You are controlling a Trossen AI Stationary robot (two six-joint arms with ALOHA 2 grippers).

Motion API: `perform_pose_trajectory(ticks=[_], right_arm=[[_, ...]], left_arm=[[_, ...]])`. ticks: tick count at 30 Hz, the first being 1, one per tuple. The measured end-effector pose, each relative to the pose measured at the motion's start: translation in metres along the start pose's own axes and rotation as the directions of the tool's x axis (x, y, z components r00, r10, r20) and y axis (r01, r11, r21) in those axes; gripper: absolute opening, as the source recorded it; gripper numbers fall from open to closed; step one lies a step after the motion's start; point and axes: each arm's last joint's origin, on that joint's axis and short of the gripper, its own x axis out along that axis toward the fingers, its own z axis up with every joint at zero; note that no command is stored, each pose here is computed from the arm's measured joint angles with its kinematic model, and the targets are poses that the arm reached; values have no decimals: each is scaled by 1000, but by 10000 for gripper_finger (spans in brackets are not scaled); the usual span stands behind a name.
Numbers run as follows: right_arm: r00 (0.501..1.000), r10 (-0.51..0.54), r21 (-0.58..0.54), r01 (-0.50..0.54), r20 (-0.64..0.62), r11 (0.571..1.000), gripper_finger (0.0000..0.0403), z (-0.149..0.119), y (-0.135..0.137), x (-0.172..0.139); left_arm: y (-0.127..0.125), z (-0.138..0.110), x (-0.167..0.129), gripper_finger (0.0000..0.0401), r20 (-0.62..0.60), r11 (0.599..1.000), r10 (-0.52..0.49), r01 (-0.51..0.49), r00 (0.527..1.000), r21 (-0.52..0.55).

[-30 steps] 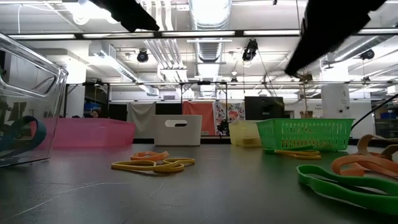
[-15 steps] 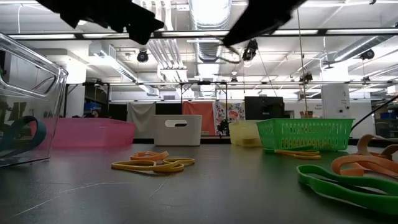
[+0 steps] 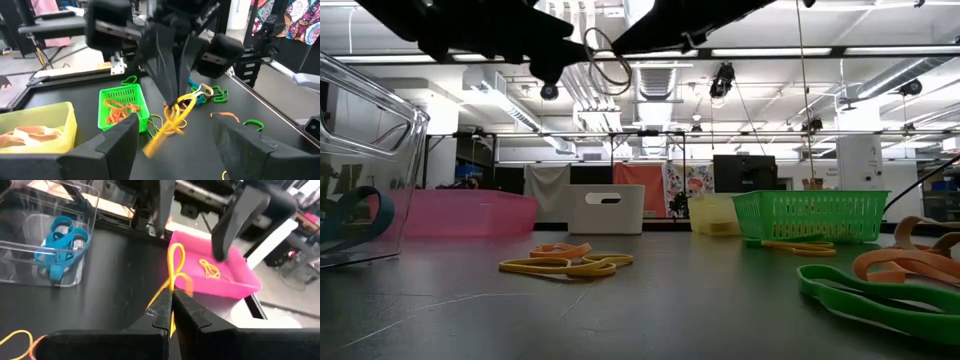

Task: Sort rubber bands into baskets
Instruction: Put the yellow rubber band into the pink bin

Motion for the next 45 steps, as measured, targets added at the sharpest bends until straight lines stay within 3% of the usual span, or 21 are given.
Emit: perform_pose_trajectory(ticks=[8,13,17,22,24,31,35,40,42,45], right_arm=[[998,-15,-42,17,56,999,9,3,-13,3],[998,-22,-59,26,67,998,9,4,-15,3],[997,-25,-59,30,72,998,9,6,-16,1],[997,-33,-66,38,74,997,9,7,-17,0],[997,-34,-73,39,73,997,9,7,-17,0],[998,-30,-24,32,63,999,20,5,-17,0],[998,-36,19,35,51,999,58,4,-19,0],[993,-117,23,116,8,993,116,2,-21,0],[991,-134,23,134,3,991,135,2,-22,0],[990,-143,20,144,-10,989,155,1,-22,-1]], left_arm=[[6,-6,18,227,-51,999,-6,4,999,-35],[11,-10,29,203,-86,999,-7,2,996,-53],[12,-12,33,149,-99,997,-9,2,995,-74],[11,-10,30,35,-91,997,-7,0,996,-79],[11,-9,29,10,-88,997,-4,-3,996,-80],[11,-9,24,2,-127,994,55,-66,990,-88],[11,-5,22,1,-145,993,62,-76,987,-89],[12,1,21,0,-207,991,74,-95,975,-95],[13,5,19,0,-269,987,112,-138,957,-80],[17,12,12,0,-421,964,237,-267,876,-12]])
